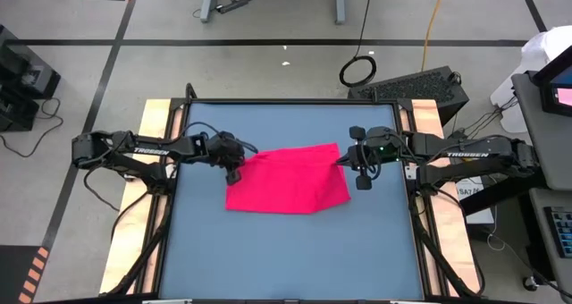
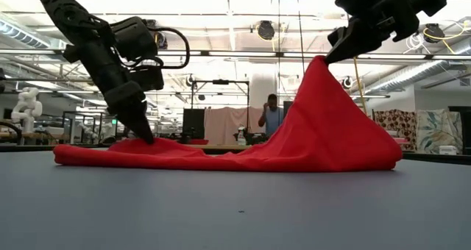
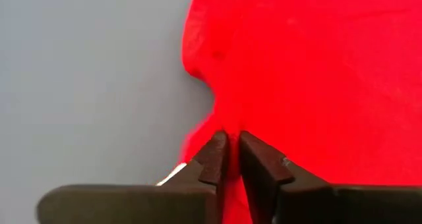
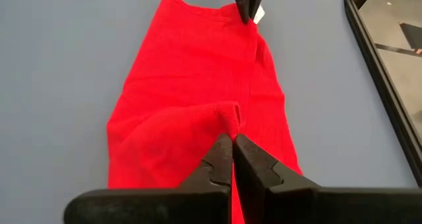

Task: Roll towel
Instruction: Roll the red towel

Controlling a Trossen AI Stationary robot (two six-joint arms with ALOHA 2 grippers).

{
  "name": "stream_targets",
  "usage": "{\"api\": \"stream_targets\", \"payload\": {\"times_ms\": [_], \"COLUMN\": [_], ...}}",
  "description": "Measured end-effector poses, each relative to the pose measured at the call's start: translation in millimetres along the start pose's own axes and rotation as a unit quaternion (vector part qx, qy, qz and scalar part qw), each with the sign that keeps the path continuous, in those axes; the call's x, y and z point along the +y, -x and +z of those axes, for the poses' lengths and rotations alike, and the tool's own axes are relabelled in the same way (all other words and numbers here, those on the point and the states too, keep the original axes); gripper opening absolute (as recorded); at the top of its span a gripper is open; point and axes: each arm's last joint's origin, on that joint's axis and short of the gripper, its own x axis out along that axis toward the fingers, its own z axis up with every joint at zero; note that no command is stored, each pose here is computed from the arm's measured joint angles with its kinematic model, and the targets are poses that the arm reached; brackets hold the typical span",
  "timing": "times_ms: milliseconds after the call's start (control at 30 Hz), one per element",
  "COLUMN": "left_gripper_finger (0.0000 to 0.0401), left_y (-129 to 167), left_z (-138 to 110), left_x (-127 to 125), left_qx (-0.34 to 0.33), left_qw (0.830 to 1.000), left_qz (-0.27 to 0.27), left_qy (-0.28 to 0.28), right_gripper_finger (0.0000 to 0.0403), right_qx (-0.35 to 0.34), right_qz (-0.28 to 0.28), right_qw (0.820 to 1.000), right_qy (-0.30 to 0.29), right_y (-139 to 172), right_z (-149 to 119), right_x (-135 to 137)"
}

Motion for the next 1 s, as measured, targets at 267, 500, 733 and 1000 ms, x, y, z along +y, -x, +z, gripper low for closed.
{"api": "stream_targets", "payload": {"times_ms": [267, 500, 733, 1000], "left_gripper_finger": [0.0088, 0.0035, 0.0007, 0.0042], "left_y": [0, 0, 0, 0], "left_z": [0, 2, 6, 1], "left_x": [-6, -10, -10, -13], "left_qx": [-0.003, -0.017, -0.034, -0.013], "left_qw": [1.0, 0.999, 0.998, 0.999], "left_qz": [0.011, 0.027, 0.036, 0.041], "left_qy": [-0.026, -0.036, -0.035, -0.03], "right_gripper_finger": [0.0, 0.0, 0.0, 0.0], "right_qx": [-0.003, -0.004, -0.003, -0.003], "right_qz": [-0.001, -0.001, -0.001, 0.0], "right_qw": [1.0, 1.0, 1.0, 1.0], "right_qy": [-0.002, -0.002, -0.004, -0.015], "right_y": [0, 0, 0, 0], "right_z": [1, 1, 1, 1], "right_x": [0, 0, 0, 0]}}
